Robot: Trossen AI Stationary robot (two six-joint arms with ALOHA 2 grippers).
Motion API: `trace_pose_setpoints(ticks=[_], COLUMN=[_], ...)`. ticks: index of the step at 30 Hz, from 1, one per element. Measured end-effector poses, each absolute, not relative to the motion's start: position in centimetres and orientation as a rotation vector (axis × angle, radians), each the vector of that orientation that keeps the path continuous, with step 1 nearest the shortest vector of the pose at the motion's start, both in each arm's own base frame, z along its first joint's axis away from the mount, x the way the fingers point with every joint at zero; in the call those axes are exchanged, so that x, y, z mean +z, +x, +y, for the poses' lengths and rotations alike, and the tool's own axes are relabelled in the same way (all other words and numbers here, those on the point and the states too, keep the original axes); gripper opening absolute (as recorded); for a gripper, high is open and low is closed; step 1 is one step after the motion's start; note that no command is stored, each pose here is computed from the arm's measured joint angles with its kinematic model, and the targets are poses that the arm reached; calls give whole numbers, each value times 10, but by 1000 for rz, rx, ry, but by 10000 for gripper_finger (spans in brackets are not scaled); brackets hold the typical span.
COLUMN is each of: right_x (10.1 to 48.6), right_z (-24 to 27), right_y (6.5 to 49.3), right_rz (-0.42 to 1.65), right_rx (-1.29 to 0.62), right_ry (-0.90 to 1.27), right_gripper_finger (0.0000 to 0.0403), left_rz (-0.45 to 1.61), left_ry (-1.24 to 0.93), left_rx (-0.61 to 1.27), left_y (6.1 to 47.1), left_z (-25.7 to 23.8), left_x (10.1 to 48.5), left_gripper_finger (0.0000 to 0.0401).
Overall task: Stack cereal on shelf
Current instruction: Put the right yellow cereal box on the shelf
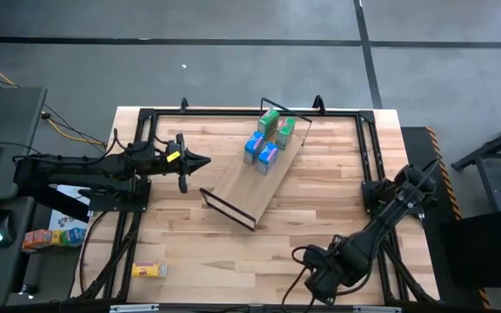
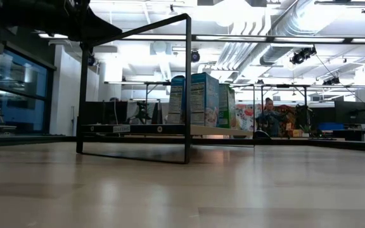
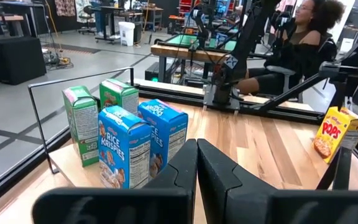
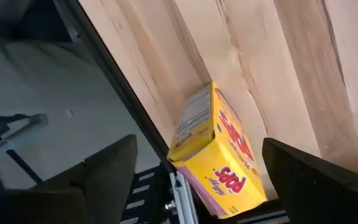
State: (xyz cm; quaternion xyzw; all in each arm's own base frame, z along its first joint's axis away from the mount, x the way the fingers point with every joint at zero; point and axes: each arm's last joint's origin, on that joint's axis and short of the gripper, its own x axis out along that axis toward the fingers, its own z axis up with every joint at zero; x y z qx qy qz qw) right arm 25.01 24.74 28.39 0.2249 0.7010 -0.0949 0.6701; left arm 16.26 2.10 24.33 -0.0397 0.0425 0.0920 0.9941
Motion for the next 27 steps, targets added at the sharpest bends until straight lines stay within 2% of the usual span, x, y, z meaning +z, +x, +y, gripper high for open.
trace_pose_setpoints(ticks=[10,21,27], right_x=[284,278,277], right_z=[263,274,276], right_y=[230,211,210], right_rz=[1603,1510,1510], right_rx=[-200,-144,-143], right_ry=[447,211,207], right_gripper_finger=[327,327,327], left_rz=[113,114,114], left_ry=[-52,-42,-42], left_rx=[212,227,228], left_y=[162,162,162], left_z=[22,22,22], left_x=[241,241,241], left_gripper_finger=[3,3,3])
